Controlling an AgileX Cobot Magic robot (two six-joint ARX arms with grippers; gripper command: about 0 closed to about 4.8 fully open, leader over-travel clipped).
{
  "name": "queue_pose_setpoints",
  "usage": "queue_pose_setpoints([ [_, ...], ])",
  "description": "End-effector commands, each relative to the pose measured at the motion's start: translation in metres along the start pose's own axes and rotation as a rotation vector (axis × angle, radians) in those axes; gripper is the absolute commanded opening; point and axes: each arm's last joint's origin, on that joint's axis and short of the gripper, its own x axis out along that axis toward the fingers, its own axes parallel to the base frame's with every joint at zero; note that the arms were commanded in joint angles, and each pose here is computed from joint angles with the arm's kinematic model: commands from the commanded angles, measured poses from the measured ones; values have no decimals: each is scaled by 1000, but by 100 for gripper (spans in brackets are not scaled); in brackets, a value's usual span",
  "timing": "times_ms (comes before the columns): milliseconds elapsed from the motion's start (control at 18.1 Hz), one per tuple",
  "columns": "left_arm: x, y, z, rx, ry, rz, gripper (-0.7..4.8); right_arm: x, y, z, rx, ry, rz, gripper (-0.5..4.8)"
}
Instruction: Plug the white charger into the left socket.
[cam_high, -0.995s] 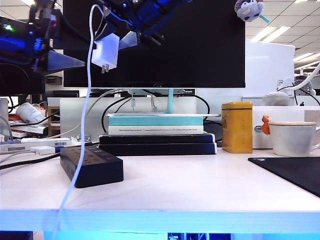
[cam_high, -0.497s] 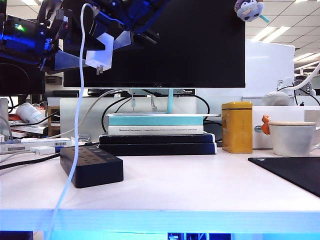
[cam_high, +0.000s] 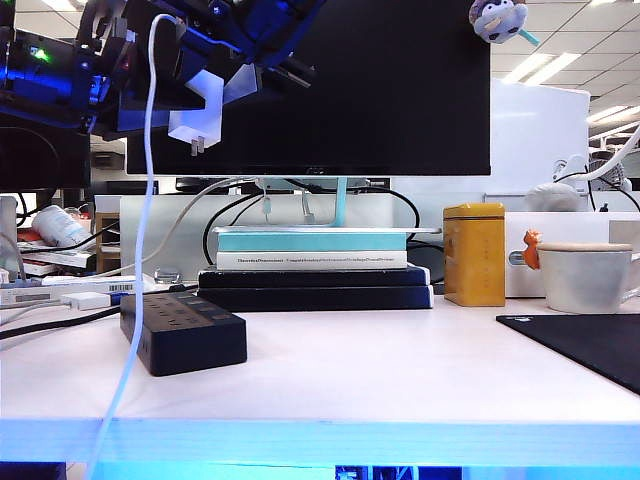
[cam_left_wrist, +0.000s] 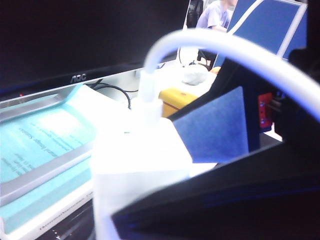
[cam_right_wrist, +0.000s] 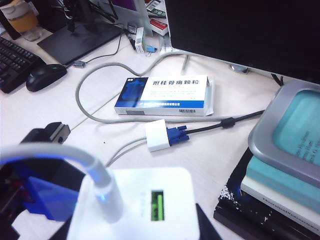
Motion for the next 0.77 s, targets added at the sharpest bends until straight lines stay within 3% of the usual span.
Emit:
queue_pose_setpoints([
  [55, 0, -1, 3, 13, -12, -23, 136, -3, 2, 6, -7, -26, 44, 154],
  [111, 0, -1, 3, 12, -12, -23, 124, -3, 2, 6, -7, -25, 43, 229],
  [166, 0, -1, 3, 7, -7, -18, 115, -3, 2, 6, -7, -28, 43, 371],
  [221, 0, -1, 1, -3, 1, -17, 116, -5, 2, 8, -7, -33, 43, 371],
  [332, -1, 0, -2, -30, 29, -4, 116, -13, -1, 15, -6, -52, 54, 445],
  [497, -4, 3, -8, 17, 72, 7, 116, -32, -7, 30, -4, -92, 41, 444],
  [774, -35, 20, -14, -2, 85, -173, 116, -56, -29, 47, 3, -125, -18, 441],
])
